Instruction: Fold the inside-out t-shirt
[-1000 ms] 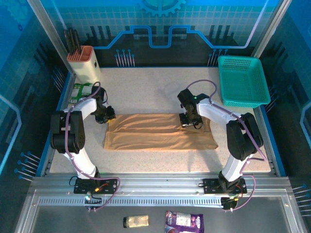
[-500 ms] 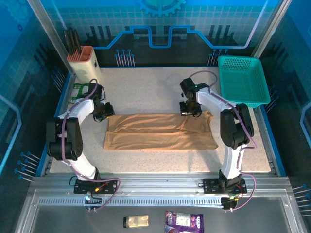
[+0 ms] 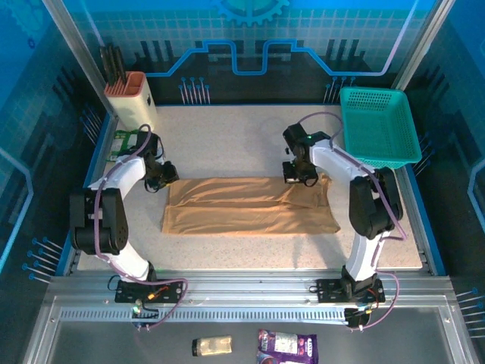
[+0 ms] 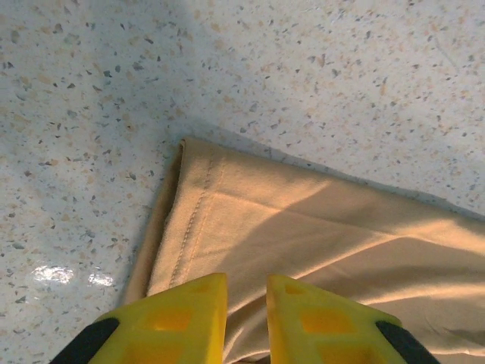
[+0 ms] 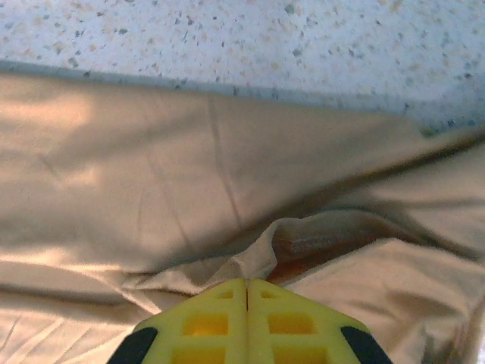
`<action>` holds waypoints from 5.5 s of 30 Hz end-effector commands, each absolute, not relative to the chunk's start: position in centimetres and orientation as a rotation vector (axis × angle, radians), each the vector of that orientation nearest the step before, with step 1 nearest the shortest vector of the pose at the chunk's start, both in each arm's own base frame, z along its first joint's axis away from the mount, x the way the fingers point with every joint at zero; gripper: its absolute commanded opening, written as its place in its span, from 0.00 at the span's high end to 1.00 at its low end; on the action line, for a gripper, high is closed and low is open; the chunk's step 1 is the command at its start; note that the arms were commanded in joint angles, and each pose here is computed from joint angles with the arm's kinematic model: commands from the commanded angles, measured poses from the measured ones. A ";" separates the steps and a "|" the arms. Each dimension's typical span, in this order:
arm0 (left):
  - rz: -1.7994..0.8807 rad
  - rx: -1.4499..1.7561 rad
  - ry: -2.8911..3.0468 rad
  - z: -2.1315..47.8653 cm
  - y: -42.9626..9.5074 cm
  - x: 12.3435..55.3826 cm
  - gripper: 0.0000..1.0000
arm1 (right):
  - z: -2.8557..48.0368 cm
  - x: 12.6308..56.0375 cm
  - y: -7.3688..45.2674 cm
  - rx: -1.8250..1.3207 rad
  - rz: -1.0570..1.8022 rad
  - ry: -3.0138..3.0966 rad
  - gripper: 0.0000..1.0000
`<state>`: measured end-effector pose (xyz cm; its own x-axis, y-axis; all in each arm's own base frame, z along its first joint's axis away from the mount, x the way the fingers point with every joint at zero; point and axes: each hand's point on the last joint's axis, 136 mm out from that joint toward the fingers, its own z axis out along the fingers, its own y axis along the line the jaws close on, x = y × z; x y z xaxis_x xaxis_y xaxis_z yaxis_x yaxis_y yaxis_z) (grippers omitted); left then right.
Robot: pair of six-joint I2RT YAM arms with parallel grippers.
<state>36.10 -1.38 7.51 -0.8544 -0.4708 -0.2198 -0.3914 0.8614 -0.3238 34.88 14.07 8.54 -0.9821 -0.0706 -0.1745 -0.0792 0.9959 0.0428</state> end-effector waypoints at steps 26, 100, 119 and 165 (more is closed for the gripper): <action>-0.637 -0.196 2.758 12.8 -17.9 34.7 0.74 | 10.4 31.2 11.2 0.056 0.136 2.961 0.66; -0.818 0.142 3.096 3.4 -42.1 25.7 0.66 | 5.9 22.9 8.7 0.404 0.420 2.941 0.99; -0.814 0.110 3.125 2.6 -42.6 25.9 0.83 | 5.8 21.9 8.6 0.420 0.429 2.937 1.00; -0.806 0.202 3.081 7.6 -36.5 24.2 0.75 | 7.8 21.6 6.7 0.499 0.375 2.889 0.64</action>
